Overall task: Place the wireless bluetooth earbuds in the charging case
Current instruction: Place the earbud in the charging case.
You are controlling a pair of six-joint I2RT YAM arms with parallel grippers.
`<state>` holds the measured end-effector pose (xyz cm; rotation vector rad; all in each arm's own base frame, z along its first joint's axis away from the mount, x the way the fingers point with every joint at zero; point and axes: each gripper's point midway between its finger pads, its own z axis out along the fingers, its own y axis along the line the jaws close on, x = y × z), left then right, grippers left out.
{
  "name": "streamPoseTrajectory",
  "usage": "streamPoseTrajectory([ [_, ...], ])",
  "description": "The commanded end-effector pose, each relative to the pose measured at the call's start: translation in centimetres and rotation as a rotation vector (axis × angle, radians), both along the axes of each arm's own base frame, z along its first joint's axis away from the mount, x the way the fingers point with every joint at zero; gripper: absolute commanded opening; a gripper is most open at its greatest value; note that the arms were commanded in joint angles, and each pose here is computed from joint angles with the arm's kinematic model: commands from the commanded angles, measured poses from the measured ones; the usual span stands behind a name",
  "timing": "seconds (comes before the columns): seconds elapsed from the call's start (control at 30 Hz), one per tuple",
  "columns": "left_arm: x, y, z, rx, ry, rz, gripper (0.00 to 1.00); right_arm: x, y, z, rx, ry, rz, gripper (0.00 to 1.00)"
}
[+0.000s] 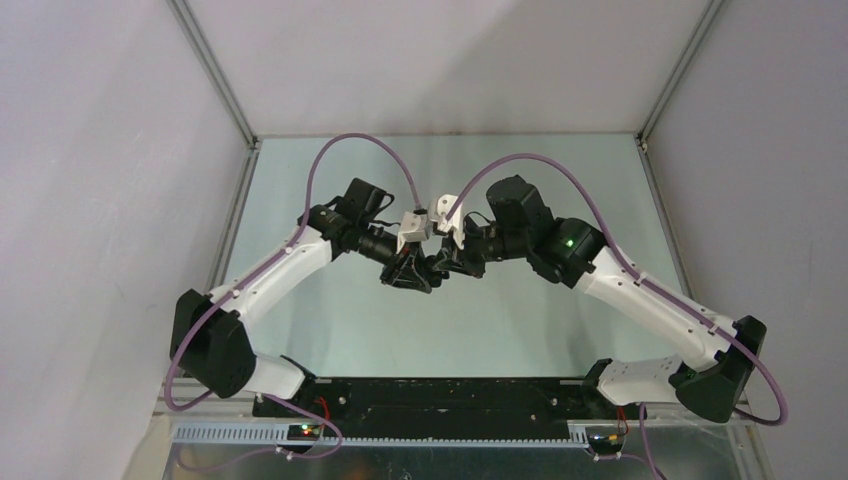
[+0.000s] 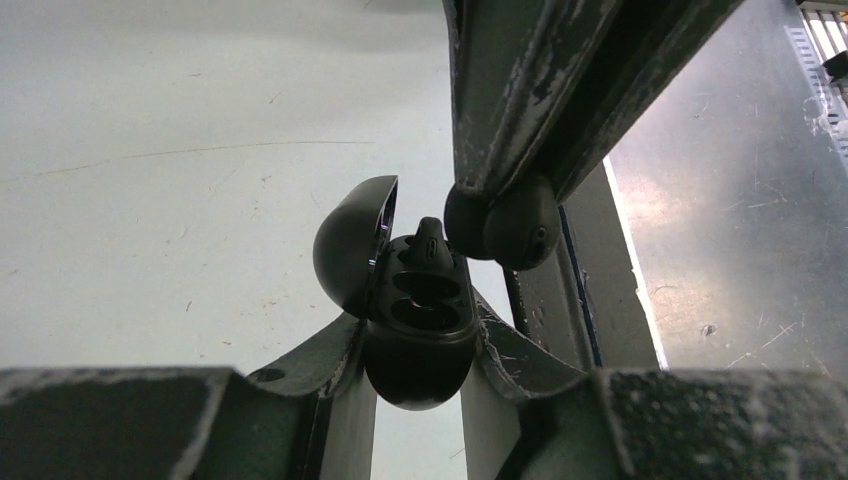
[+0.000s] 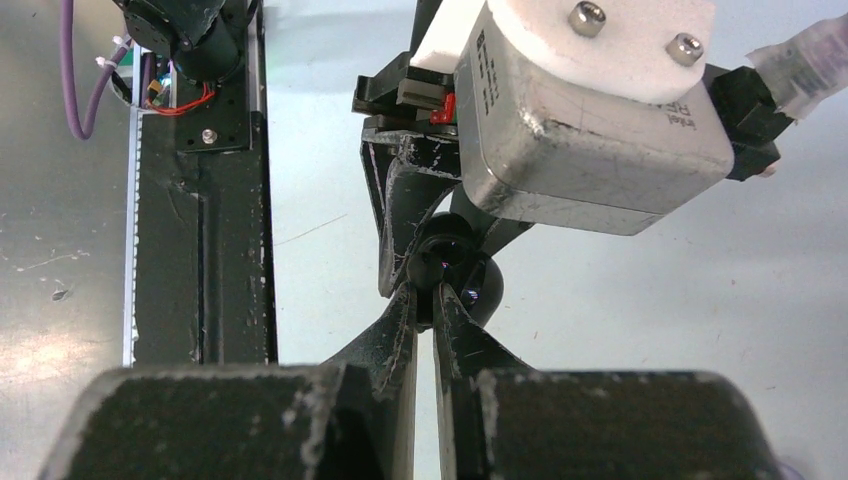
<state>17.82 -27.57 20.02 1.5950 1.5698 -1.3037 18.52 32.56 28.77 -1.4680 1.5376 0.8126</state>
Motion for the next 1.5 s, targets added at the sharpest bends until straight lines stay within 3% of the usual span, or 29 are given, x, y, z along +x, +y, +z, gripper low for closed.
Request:
streamPoseTrajectory([
  [0.0,0.5,-0.1,2.6,-0.054,-0.085,0.001,0.00,-0.3,0.2,-0.2,0.000,0.003,0.024,0.10],
  [1.47,0.5,0.1,2.8,-0.063,-0.104,0.009,0.01,-0.3,1.1,-1.5,-0.052,-0.031,0.017,0.10],
])
